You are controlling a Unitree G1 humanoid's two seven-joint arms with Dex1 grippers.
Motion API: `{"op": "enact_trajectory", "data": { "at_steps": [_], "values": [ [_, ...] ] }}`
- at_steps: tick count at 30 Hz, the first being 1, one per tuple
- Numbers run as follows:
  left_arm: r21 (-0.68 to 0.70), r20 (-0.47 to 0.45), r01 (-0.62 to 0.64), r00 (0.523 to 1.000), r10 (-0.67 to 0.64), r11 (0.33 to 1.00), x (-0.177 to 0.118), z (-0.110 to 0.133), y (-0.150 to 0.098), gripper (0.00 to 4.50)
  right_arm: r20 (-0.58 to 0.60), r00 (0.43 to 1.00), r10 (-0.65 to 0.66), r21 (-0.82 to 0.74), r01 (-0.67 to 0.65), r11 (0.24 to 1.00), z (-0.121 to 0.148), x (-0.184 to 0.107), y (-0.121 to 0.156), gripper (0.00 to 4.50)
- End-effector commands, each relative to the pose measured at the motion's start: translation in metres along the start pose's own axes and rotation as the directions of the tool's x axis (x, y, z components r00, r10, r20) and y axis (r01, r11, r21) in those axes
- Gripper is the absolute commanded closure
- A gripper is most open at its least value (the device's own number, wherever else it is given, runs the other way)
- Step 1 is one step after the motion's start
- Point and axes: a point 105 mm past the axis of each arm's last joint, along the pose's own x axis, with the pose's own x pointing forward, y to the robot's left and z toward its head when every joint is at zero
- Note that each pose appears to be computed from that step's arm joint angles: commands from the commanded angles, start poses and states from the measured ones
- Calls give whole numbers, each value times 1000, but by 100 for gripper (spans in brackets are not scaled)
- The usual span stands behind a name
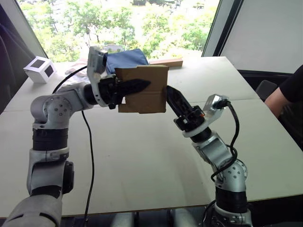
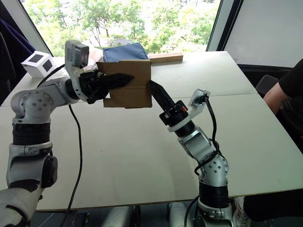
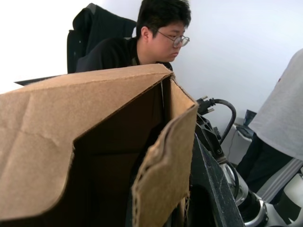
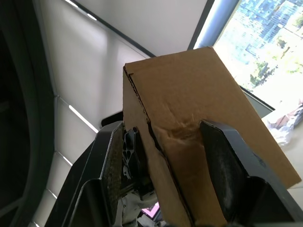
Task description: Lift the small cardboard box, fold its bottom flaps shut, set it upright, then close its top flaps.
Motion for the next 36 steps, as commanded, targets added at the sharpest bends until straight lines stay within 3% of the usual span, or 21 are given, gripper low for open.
{"op": "enact_trajectory", "data": {
  "at_steps": [1, 4, 17, 21, 24, 27, 29, 32, 36],
  "values": [
    [34, 27, 25, 999, -26, 999, 1, 10, -8, 450, 28, 998, 53, -17, -53, 998, 10, -3, 13, 342],
    [33, 29, 25, 999, -26, 999, 1, 10, -7, 450, 34, 999, 36, -19, -36, 999, 11, -5, 9, 448],
    [35, 22, 16, 1000, -17, 999, 2, 10, -5, 450, -122, 992, 31, -63, -39, 997, -22, -4, 7, 448],
    [35, 15, 11, 1000, -12, 999, 2, 10, -4, 450, -118, 993, 9, -82, -19, 996, -20, -6, 2, 448],
    [63, -42, -6, 999, 9, 998, -1, 7, -4, 450, -119, 992, -48, -143, 30, 989, -7, -21, -4, 448],
    [107, -180, -36, 982, 55, 994, -5, 4, -4, 450, -244, 958, -152, -300, 74, 951, 3, -47, -12, 448],
    [178, -355, -43, 929, 105, 983, -9, -6, -2, 450, -399, 883, -245, -435, 53, 899, 1, -70, -15, 448],
    [258, -625, 14, 765, 156, 966, -21, -28, 4, 450, -568, 741, -358, -564, -34, 825, 1, -97, -16, 448],
    [274, -776, 100, 611, 158, 957, -19, -38, 5, 450, -668, 605, -434, -635, -158, 756, 1, -113, -13, 448]
  ]
}}
